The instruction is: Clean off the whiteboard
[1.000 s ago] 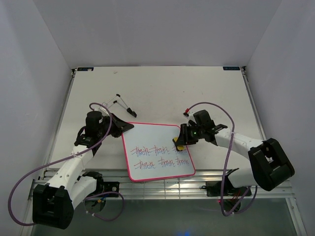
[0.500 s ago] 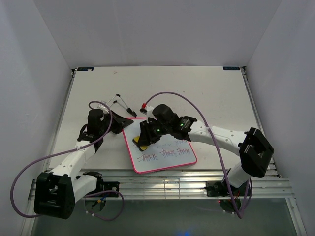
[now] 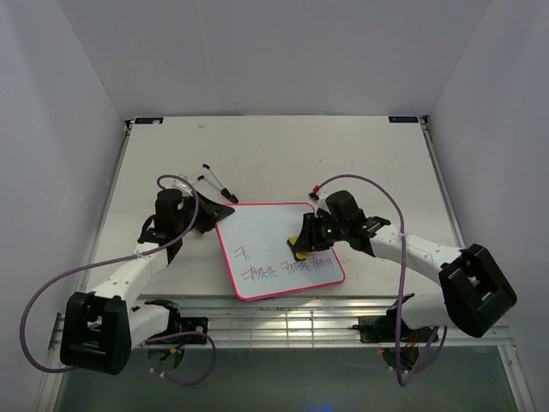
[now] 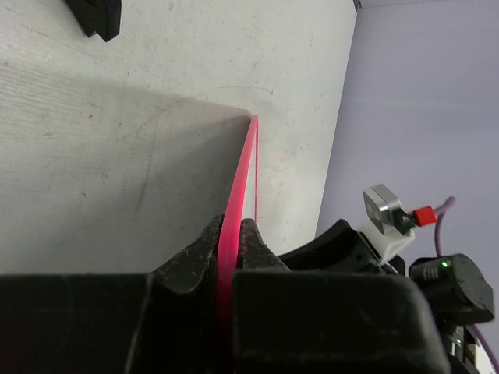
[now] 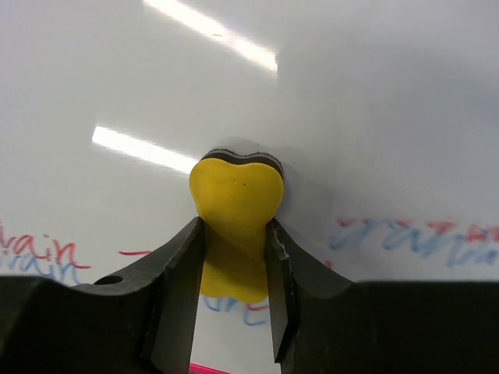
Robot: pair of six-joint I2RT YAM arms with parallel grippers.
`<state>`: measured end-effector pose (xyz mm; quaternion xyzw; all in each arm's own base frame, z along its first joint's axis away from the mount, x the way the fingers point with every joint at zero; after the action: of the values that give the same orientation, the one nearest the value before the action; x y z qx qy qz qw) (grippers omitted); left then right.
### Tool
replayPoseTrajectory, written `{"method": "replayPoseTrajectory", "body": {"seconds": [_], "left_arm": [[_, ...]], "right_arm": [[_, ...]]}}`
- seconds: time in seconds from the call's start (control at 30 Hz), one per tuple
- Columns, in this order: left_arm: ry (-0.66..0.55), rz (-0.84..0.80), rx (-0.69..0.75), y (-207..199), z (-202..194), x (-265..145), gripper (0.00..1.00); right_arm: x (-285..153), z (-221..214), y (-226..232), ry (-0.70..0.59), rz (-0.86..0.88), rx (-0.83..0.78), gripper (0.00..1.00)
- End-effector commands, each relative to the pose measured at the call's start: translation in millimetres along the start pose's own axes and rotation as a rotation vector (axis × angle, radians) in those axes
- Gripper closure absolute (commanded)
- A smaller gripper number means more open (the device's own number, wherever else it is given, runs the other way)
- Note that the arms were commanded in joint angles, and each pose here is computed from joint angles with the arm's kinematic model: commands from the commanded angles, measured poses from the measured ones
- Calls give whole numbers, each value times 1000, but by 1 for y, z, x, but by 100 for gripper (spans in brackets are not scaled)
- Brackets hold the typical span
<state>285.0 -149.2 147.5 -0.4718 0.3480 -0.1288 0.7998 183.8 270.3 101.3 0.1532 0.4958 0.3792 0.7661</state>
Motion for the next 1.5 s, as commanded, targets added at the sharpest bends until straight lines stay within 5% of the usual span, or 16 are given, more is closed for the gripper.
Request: {"method": "replayPoseTrajectory", "body": {"seconds": [0.0, 0.17, 0.6, 1.47], "left_arm": [[-141, 190, 111, 40, 19, -1, 100], [-130, 194, 109, 43, 17, 0, 100], [-131, 205, 94, 48, 14, -1, 100], [-135, 201, 98, 46, 14, -2, 100]], "right_arm": [[-15, -82, -83, 238, -245, 128, 75], [-11, -75, -76, 242, -182, 122, 76], [27, -22, 101, 186, 43, -173, 76], [61, -25, 159, 280, 22, -339, 76]]}}
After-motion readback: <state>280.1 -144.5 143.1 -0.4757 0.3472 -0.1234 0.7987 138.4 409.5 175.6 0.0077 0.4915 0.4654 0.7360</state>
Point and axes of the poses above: each gripper's point midway between its finger pads, its own x axis out along the fingers, its own y axis along the line the jaws close on, z = x × y, the point moved 2 cm from there along -x, back along the fingers, and after that the axes turned 2 degrees about x, right-handed, at the moved point
